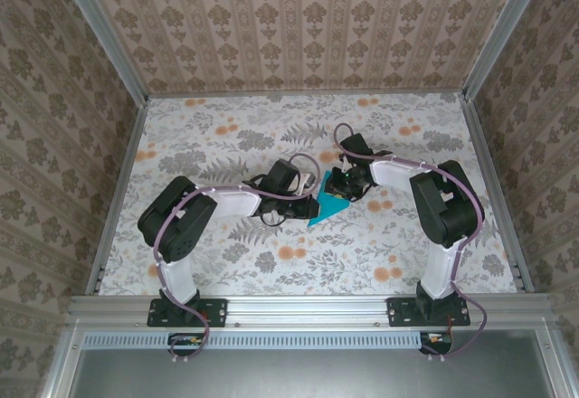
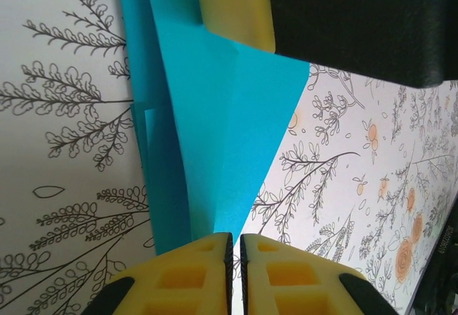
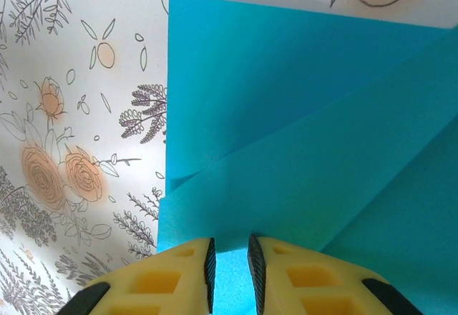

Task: Fold a paper plane with a square sheet of paper (pick it up from the middle)
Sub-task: Fourth fold the wing at the center of the table.

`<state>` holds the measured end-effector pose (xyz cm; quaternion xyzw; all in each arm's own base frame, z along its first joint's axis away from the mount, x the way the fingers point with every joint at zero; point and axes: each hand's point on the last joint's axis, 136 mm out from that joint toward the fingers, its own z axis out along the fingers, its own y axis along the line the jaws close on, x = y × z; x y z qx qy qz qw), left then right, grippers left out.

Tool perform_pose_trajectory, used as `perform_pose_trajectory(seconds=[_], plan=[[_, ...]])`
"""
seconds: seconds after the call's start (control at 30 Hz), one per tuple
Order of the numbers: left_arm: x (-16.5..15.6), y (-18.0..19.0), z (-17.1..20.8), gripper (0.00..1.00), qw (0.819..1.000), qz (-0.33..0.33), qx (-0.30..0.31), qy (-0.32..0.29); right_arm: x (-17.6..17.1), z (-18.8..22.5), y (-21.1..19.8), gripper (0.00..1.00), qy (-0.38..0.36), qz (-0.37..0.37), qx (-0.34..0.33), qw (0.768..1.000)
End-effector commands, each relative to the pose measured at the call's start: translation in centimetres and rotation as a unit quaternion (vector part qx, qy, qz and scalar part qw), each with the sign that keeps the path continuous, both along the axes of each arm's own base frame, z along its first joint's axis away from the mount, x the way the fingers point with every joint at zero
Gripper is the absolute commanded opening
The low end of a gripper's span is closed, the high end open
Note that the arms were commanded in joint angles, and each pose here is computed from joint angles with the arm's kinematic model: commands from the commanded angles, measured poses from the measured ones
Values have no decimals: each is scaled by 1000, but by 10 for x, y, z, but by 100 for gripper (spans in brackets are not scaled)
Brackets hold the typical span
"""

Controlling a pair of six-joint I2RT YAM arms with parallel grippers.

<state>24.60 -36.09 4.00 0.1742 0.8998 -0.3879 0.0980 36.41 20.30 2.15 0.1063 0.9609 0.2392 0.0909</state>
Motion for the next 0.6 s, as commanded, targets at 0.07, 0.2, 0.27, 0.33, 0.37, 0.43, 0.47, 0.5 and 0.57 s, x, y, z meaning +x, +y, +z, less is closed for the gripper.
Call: perform_pose_trajectory(seconds=[0.07,0.2,0.27,0.33,0.37,0.43,0.47,0.5,0.57], plan=[[2,6,-13,12,1000,13,14,13,-7,-7,-12,24,20,-18,-24,999],[2,8,-17,11,1000,16,19,18,-7,-7,-11,23,20,-13,-21,999],[1,8,-19,10,999,17,21,21,-6,-6,-9,24,18,-10,-15,1000],[1,9,-20,10,999,17,24,22,-6,-6,-7,24,18,-5,-12,1000],[1,9,-21,10,999,18,26,24,-7,-6,-7,24,20,-5,-12,1000],[1,10,-22,10,999,19,27,24,-7,-6,-6,24,20,-2,-8,1000],[1,10,-22,9,999,20,27,24,-7,-7,-5,24,20,1,-5,1000],[1,10,-22,10,999,20,27,25,-7,-7,-4,24,20,3,-4,1000],[1,11,-22,9,999,20,27,25,-7,-6,-2,24,19,8,1,1000]])
